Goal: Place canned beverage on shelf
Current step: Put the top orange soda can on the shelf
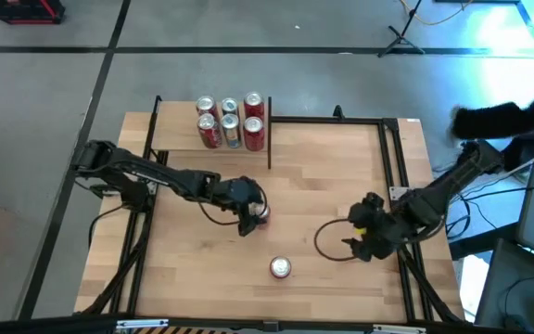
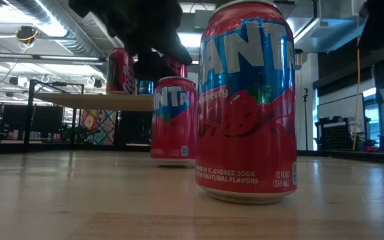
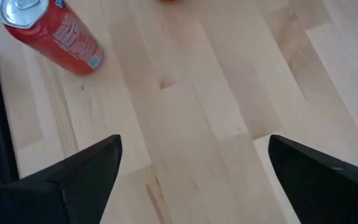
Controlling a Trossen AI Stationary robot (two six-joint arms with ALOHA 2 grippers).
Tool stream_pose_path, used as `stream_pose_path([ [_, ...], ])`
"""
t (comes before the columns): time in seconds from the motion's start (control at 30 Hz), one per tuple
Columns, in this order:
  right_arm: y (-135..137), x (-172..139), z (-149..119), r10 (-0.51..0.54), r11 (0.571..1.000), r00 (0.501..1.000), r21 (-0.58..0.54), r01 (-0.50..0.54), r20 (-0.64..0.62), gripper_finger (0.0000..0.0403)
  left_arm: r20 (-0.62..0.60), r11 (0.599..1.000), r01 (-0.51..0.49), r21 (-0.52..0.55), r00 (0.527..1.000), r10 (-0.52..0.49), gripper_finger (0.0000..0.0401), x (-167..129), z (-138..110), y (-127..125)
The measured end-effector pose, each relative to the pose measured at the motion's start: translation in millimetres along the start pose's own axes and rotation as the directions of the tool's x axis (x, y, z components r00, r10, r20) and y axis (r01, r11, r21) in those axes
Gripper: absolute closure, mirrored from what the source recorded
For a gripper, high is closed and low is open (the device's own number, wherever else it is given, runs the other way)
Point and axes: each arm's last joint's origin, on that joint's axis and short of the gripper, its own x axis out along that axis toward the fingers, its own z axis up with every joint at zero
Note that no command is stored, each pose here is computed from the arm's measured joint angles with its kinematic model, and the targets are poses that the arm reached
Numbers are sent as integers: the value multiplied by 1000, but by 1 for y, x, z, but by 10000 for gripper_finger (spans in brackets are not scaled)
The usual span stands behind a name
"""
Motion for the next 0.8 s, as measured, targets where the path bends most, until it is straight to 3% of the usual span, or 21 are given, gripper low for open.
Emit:
stream_pose_path([
  [0.2, 1, -2, -5, 3, 1000, 1000, -6, -3, 19, 10, 25, 996, -91, 6, 996, 91, 67, 4, -2, 1],
  [0.5, 1, -2, -5, 2, 999, 1000, -32, -1, 20, 10, 28, 999, -49, -6, 998, 50, 67, -3, 0, -4],
  [0.8, 1, -2, -5, 1, 999, 1000, -44, -1, 20, 10, 66, 999, -28, 21, 997, 26, 67, -12, 18, -16],
])
